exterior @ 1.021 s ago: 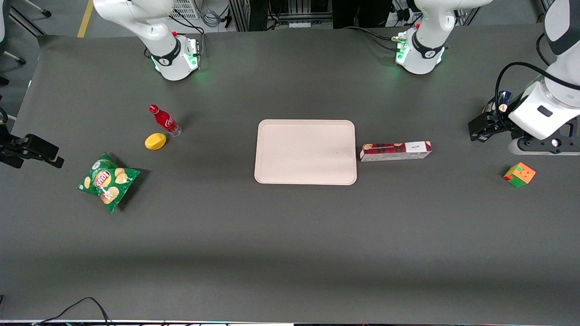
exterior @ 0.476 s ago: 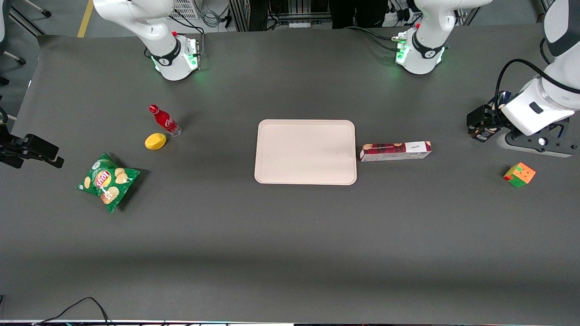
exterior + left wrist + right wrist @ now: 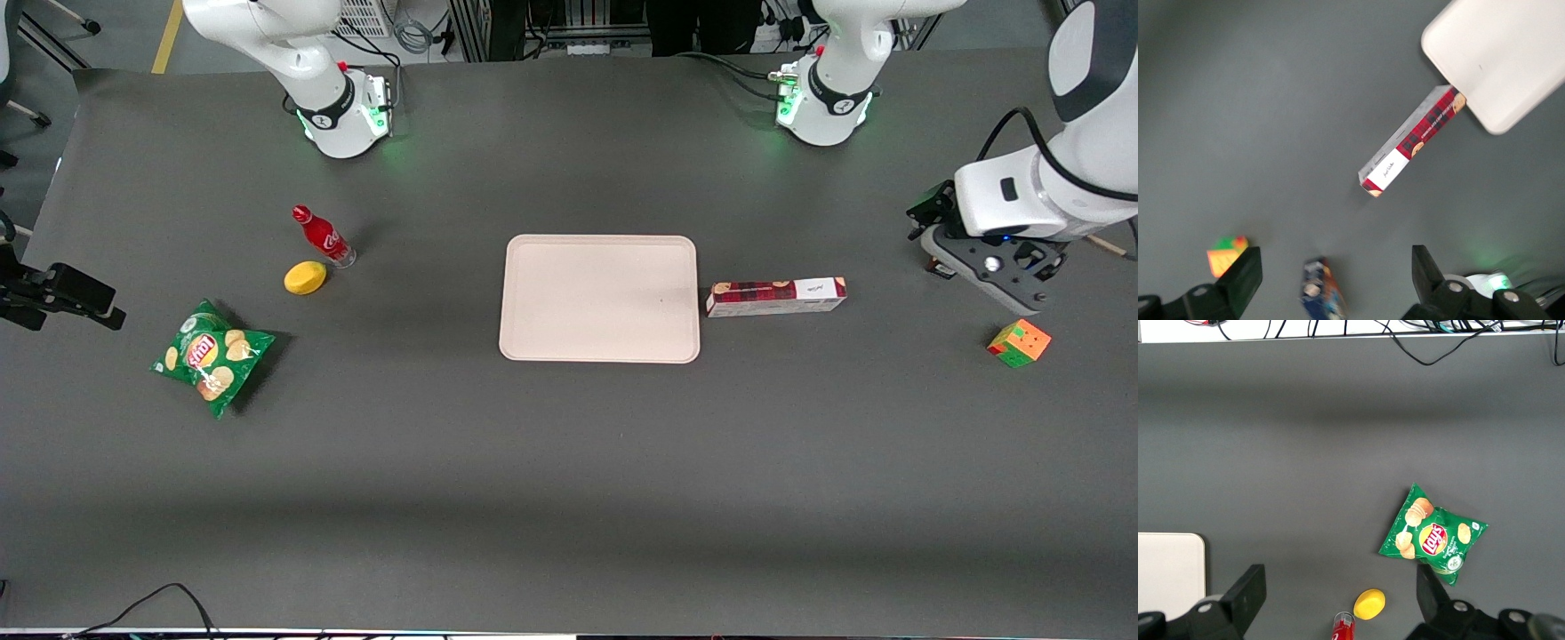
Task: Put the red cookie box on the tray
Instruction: 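Move the open left gripper over the red plaid cookie box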
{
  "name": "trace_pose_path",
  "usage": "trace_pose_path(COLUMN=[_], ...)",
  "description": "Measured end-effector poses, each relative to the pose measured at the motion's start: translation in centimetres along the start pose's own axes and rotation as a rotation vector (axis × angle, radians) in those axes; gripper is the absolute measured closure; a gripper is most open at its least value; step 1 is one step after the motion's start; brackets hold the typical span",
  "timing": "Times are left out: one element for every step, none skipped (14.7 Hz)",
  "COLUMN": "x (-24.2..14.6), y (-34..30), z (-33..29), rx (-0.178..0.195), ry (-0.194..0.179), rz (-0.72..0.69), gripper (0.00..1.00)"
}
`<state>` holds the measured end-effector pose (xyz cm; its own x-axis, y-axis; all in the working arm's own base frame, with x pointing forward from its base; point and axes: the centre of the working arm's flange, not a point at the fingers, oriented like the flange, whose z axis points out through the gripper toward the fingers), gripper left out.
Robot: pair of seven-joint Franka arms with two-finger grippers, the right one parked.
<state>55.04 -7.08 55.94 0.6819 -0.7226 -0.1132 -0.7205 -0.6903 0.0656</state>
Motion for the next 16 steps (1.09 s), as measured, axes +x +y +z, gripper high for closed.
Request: trace_pose_path(x=[0.3, 0.6, 0.9, 1.4, 2.1, 2.8, 3.2, 3.3, 3.3, 3.1, 2.9, 2.5, 2.2, 1.8, 1.4, 1.1], y=[-0.2, -0.4, -0.3, 0.1, 0.7, 1.4, 2.0, 2.6, 3.2, 3.9, 4.7, 5.7, 6.7, 7.6, 8.3, 8.8], z=[0.5, 1.0, 1.4, 1.7, 2.0, 2.3, 2.8, 3.4, 4.1, 4.8, 5.4, 6.2, 7.0, 7.9, 9.0, 10.2], rx=[0.011, 0.022, 0.029, 0.038, 0.051, 0.066, 0.075, 0.075, 0.077, 0.085, 0.097, 0.109, 0.12, 0.123, 0.119, 0.122], ry=[0.013, 0.024, 0.029, 0.034, 0.04, 0.048, 0.05, 0.045, 0.04, 0.038, 0.037, 0.034, 0.03, 0.033, 0.044, 0.055], rz=[0.102, 0.191, 0.27, 0.353, 0.439, 0.516, 0.573, 0.605, 0.626, 0.641, 0.654, 0.666, 0.675, 0.679, 0.677, 0.676], gripper=[0.0, 0.0, 0.0, 0.0, 0.0, 0.0, 0.0, 0.0, 0.0, 0.0, 0.0, 0.0, 0.0, 0.0, 0.0, 0.0])
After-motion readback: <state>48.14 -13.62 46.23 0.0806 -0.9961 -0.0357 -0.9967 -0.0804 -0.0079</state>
